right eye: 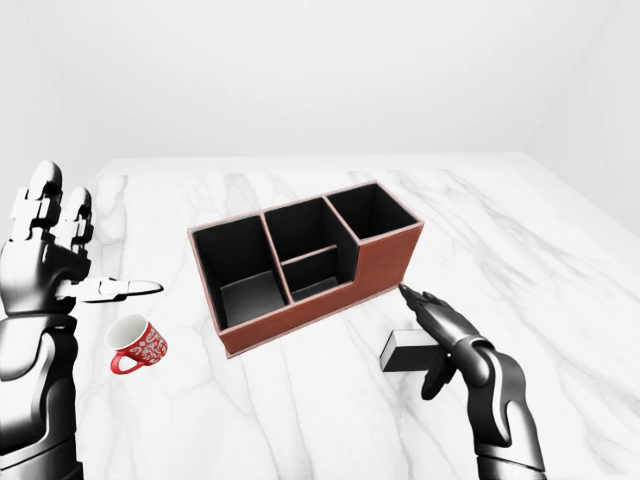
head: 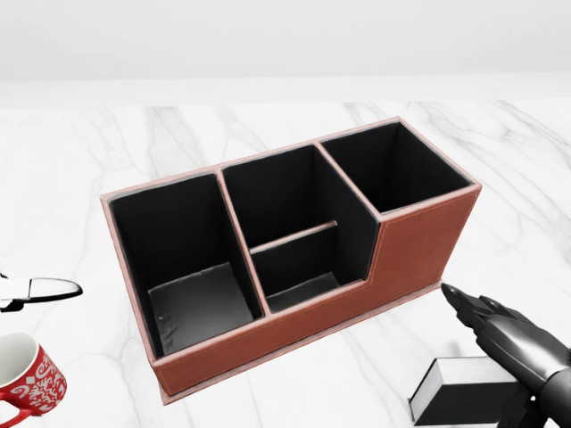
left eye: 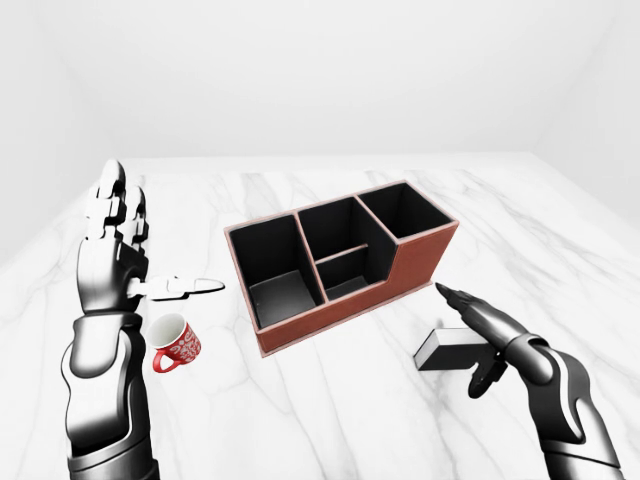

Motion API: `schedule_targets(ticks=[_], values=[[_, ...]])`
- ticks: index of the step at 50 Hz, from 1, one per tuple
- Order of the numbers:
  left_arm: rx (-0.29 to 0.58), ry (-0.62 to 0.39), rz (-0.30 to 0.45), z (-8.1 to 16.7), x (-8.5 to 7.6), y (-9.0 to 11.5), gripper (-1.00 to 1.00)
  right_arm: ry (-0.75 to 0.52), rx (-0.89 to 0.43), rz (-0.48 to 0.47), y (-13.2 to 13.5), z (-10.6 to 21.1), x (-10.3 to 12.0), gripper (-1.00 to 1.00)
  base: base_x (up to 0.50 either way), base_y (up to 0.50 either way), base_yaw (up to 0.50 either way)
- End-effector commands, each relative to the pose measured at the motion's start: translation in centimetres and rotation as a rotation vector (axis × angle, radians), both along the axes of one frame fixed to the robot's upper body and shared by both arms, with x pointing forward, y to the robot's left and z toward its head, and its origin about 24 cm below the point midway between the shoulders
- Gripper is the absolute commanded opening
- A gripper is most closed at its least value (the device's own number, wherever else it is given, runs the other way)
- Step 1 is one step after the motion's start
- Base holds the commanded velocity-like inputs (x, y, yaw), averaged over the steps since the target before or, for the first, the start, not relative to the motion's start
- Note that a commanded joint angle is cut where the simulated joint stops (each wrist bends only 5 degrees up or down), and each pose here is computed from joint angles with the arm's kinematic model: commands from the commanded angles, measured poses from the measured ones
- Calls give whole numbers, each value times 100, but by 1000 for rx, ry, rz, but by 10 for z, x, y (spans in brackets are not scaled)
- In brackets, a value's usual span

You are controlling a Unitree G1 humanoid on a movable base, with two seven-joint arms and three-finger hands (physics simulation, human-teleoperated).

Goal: Pick up the book and place it in the left compartment of the caddy.

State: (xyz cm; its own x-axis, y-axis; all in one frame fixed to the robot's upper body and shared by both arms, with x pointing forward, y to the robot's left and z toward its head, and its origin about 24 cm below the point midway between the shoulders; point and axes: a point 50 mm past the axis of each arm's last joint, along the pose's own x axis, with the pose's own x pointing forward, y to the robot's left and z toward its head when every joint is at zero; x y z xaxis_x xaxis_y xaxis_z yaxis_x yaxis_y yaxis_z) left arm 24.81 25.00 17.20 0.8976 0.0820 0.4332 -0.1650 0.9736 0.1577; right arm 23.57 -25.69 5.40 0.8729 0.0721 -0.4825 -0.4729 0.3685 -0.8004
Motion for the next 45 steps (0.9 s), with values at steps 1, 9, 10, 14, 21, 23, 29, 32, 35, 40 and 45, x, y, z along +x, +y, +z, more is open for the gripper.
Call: schedule_targets(ticks=[1,9,10,14,21,23,29,32,35,40,45], values=[[-13,17,8,-5,-1,3,100,49,-29,10,0,-8,8,100,0,0,0],[-21,31,17,-9,-3,5,100,109,-79,4,-7,-16,11,100,0,0,0],[-21,32,18,-9,-4,6,100,117,-83,3,-8,-18,11,100,0,0,0],[-25,40,23,-11,-4,7,100,142,-96,6,-8,-22,12,100,0,0,0],[-31,48,32,-13,-6,10,100,166,-127,12,-8,-26,12,-100,0,0,0],[-32,50,34,-14,-6,10,100,163,-128,13,-8,-25,12,-100,0,0,0],[-35,51,34,-14,-6,10,100,148,-114,10,-7,-23,11,-100,0,0,0],[-34,48,34,-14,-7,10,100,142,-112,6,-8,-22,8,-100,0,0,0],[-34,47,34,-14,-7,10,100,121,-104,7,-7,-18,10,-100,0,0,0],[-32,42,34,-13,-8,9,100,41,-76,17,-3,-2,12,-100,0,0,0],[-31,37,32,-12,-8,9,100,-42,-52,29,0,16,16,-100,0,0,0]])
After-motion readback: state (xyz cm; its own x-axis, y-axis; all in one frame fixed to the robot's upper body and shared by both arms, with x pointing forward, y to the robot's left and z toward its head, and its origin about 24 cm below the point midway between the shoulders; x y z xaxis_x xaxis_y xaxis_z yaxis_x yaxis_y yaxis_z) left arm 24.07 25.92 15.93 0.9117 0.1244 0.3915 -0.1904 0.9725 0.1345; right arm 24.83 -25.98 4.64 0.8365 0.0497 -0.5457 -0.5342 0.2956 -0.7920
